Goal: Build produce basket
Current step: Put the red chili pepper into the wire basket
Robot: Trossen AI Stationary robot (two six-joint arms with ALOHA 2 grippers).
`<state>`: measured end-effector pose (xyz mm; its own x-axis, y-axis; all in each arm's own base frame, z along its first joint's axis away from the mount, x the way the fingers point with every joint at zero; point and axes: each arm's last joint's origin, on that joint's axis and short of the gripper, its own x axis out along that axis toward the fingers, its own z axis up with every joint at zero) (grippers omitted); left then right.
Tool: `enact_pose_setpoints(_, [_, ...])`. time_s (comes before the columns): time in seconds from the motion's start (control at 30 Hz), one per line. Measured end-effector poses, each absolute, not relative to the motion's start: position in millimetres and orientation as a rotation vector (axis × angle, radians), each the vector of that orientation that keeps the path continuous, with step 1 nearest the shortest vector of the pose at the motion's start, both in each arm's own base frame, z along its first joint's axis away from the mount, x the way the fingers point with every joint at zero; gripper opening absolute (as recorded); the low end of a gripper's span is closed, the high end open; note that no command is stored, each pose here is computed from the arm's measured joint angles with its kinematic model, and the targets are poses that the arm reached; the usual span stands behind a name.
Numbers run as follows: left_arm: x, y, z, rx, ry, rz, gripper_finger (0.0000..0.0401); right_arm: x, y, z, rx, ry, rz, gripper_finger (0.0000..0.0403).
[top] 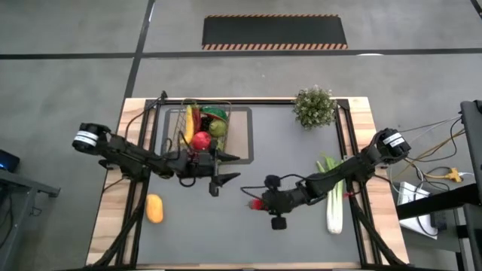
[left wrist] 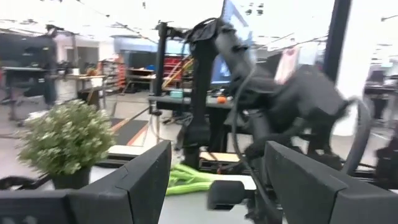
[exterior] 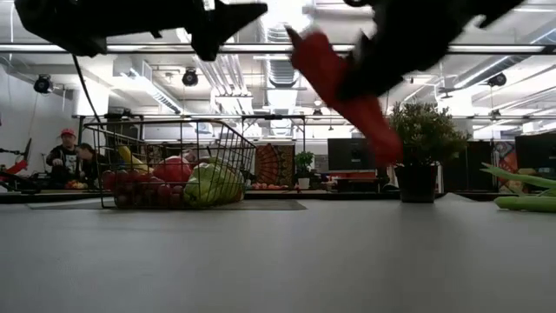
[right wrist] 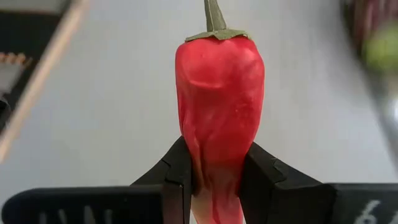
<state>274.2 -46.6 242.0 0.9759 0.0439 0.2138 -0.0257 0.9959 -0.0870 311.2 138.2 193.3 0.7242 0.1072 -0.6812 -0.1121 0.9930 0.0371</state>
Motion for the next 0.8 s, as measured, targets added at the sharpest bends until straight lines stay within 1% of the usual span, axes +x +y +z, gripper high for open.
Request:
enact_pose_setpoints(0.13, [267.4, -47.3, 253.2, -0.052, -0.258, -0.024, 0.0242, 322.0, 133.8, 199.6, -0.126, 0.525, 0.194, 0.0075])
enact_pose_setpoints(0.23, [261.9, -46.9, 261.8, -0.032, -0.291, -0.041, 0.0242, 324.4, 127.0, 200.5, -0.198, 0.363, 0.208, 0.0075])
enact_pose_setpoints(0.33, [254.6, -46.6, 270.1, -0.012, -0.312, -0.056, 0.0242, 322.5, 118.1, 202.2, -0.238, 0.171, 0.189, 0.0075])
enact_pose_setpoints(0.43, [251.2, -46.9, 272.2, -0.007, -0.291, -0.070, 0.0242, 318.2, 104.9, 204.4, -0.209, 0.005, 0.134, 0.0075])
enact_pose_setpoints(0.53, [252.6, -47.7, 269.3, -0.007, -0.271, -0.083, 0.0242, 315.7, 90.3, 201.4, -0.183, -0.045, 0.086, 0.0075])
enact_pose_setpoints(0.8, [274.1, -52.0, 251.9, 0.002, -0.204, -0.087, 0.0242, 316.6, 78.0, 196.3, -0.164, -0.018, 0.055, 0.0075])
